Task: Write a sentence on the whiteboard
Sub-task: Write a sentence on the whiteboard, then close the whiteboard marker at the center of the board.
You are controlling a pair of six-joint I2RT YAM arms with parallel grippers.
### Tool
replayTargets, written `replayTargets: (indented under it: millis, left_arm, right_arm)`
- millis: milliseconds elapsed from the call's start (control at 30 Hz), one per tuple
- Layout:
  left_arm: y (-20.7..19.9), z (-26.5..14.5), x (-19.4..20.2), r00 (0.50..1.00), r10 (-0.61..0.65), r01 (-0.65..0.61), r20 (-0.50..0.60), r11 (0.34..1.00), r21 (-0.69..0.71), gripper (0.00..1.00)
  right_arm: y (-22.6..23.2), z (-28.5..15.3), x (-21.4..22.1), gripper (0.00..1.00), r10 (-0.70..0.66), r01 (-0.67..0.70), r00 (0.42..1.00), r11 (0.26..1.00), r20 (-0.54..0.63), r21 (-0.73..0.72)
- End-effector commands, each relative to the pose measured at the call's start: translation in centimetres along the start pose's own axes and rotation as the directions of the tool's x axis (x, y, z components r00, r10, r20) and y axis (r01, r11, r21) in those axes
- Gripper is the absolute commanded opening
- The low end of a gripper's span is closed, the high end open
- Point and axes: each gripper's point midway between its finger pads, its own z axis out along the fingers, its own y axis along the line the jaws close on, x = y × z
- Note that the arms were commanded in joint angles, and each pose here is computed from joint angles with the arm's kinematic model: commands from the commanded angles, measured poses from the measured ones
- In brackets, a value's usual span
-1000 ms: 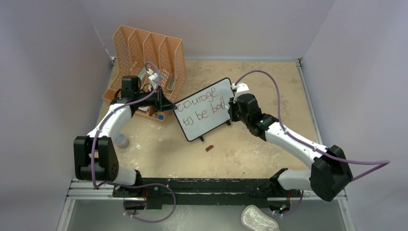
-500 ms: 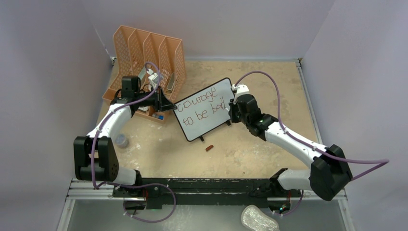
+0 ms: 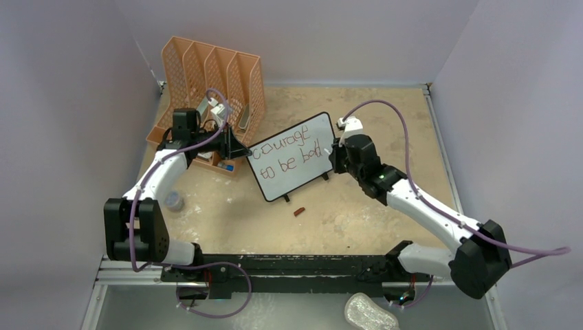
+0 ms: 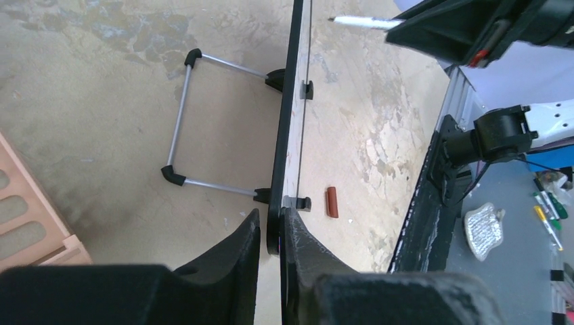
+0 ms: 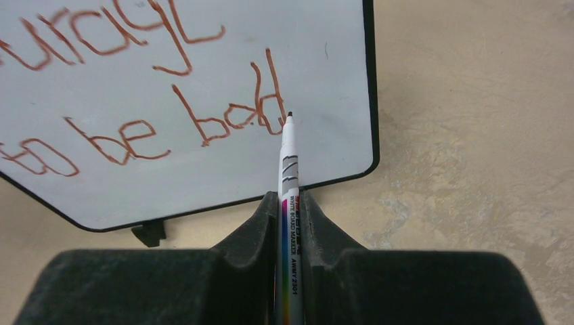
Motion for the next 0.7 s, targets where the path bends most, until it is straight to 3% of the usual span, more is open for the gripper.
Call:
replayTargets:
  millis: [0, 233, 467, 667]
  left_arm:
    - [0.0, -0.5, -0.9, 0.997, 0.069, -0.067, 0.031, 0.997, -0.045, 0.19]
    - [0.3, -1.0, -1.4, 0.997, 0.057, -0.051, 0.051, 0.993, -0.109, 0.42]
    - [1.3, -3.4, -3.8, 0.988, 0.019, 0.035, 0.155, 0.941, -0.335, 0.54]
    - [-1.2, -5.1, -4.9, 0.972, -0.02, 0.109, 0.235, 0.923, -0.37, 0.65]
  right_arm:
    - [0.1, -1.9, -3.4, 0.0, 0.012, -0.011, 0.991, 1.0, 0.132, -0.012]
    - [-0.5, -4.1, -4.7, 0.0, 0.016, -0.015, 0.978, 1.0, 0.206, -0.005]
    - [-1.3, -6.0, -6.2, 0.0, 0.02, -0.025, 0.96, 1.0, 0.279, 0.016]
    - [-1.8, -8.1, -7.3, 0.0, 0.014, -0.022, 0.939, 1.0, 0.344, 0.02]
